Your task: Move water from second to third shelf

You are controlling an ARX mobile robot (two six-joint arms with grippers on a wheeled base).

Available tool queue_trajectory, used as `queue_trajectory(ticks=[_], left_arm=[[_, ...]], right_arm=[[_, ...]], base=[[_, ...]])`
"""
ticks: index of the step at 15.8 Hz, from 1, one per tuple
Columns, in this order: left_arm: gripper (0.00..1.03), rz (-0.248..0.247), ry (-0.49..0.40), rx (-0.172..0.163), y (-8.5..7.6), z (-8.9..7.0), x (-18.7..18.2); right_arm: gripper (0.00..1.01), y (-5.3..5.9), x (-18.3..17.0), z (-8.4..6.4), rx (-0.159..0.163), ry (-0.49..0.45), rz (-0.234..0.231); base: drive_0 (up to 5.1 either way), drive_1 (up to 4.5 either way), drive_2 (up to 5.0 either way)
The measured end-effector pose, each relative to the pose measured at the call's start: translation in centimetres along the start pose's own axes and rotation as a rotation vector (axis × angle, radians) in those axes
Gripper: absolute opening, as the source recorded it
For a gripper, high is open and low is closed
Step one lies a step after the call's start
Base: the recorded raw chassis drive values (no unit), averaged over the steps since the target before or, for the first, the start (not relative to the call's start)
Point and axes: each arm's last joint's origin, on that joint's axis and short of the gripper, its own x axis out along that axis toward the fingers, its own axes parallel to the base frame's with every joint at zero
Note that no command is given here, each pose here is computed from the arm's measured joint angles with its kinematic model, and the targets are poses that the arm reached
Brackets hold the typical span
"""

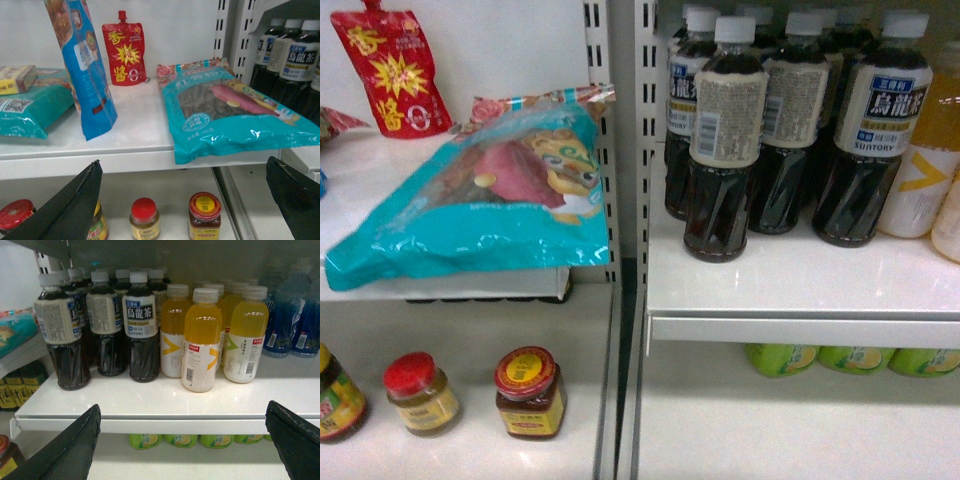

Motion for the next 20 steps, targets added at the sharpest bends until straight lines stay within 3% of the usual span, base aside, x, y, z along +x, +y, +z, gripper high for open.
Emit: queue_trajectory(ticks=[20], left_arm=[[0.98,0.002,0.0,0.0,0.0,0.0,0.0]], right_arm=[[0.98,0.0,0.0,-0.01,0.0,0.001,0.0]], base=[[0.0,0.0,0.0]])
